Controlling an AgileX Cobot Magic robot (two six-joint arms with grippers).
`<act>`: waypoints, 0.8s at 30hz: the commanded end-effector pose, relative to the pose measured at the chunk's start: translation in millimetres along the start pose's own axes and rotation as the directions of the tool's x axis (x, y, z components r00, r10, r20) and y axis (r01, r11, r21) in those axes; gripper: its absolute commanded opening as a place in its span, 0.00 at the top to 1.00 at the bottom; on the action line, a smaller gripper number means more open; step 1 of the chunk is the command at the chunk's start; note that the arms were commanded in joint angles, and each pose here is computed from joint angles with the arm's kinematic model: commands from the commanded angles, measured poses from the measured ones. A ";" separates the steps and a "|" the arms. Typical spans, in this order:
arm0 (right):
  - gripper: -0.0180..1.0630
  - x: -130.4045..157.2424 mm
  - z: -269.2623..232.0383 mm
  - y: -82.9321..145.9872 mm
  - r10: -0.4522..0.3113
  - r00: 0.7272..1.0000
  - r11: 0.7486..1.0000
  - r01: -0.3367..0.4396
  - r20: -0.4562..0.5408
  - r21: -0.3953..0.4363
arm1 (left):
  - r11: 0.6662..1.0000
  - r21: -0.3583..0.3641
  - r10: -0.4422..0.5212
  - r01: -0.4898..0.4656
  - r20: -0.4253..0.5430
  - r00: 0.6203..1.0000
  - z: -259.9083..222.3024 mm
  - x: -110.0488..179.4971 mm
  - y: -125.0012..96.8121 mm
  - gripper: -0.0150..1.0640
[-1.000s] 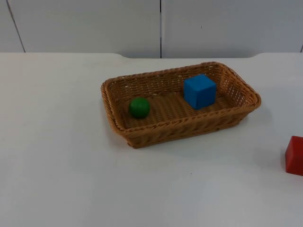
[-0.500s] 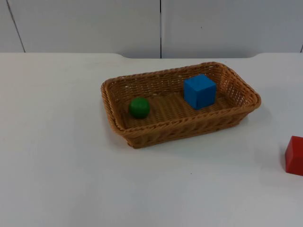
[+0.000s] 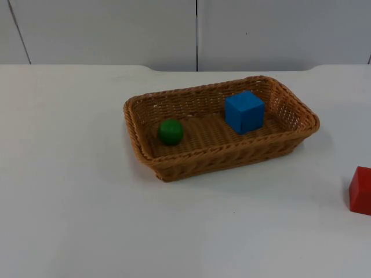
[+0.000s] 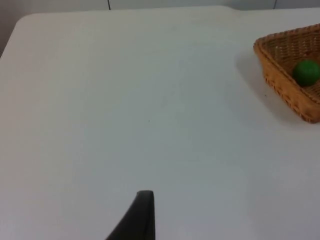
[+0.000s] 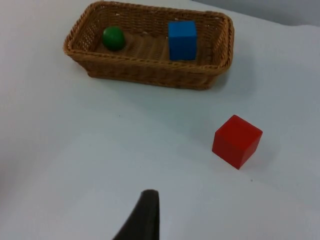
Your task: Place all geometric objects except the red cube into the basket.
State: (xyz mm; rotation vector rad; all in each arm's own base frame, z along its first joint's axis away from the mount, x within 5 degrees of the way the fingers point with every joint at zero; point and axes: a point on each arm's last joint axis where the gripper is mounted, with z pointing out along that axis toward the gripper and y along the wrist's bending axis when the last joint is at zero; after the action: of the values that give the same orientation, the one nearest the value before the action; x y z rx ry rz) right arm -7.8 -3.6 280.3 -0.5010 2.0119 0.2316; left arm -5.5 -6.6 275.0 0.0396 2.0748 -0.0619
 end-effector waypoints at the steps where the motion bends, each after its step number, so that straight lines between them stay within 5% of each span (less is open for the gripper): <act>1: 0.16 -0.2 1.1 0.0 -0.012 1.000 1.000 0.012 0.017 0.002 | 1.000 0.008 -0.014 0.014 0.014 1.000 0.6 -0.2 -0.6 0.01; 17: 0.16 -0.2 1.1 0.0 -0.012 1.000 1.000 0.012 0.017 0.002 | 1.000 0.005 -0.020 0.020 0.014 1.000 0.6 -0.2 -0.3 0.01; 24: 0.01 -0.2 1.1 0.0 -0.007 1.000 1.000 0.007 0.017 0.002 | 1.000 0.007 -0.015 0.014 0.014 1.000 0.6 -0.2 -0.5 0.01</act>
State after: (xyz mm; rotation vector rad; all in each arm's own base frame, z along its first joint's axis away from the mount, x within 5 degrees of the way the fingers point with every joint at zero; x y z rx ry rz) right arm -6.8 -3.2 279.5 -0.5040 2.0079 0.2298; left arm -5.4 -6.6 275.1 0.0282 2.0729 -0.0685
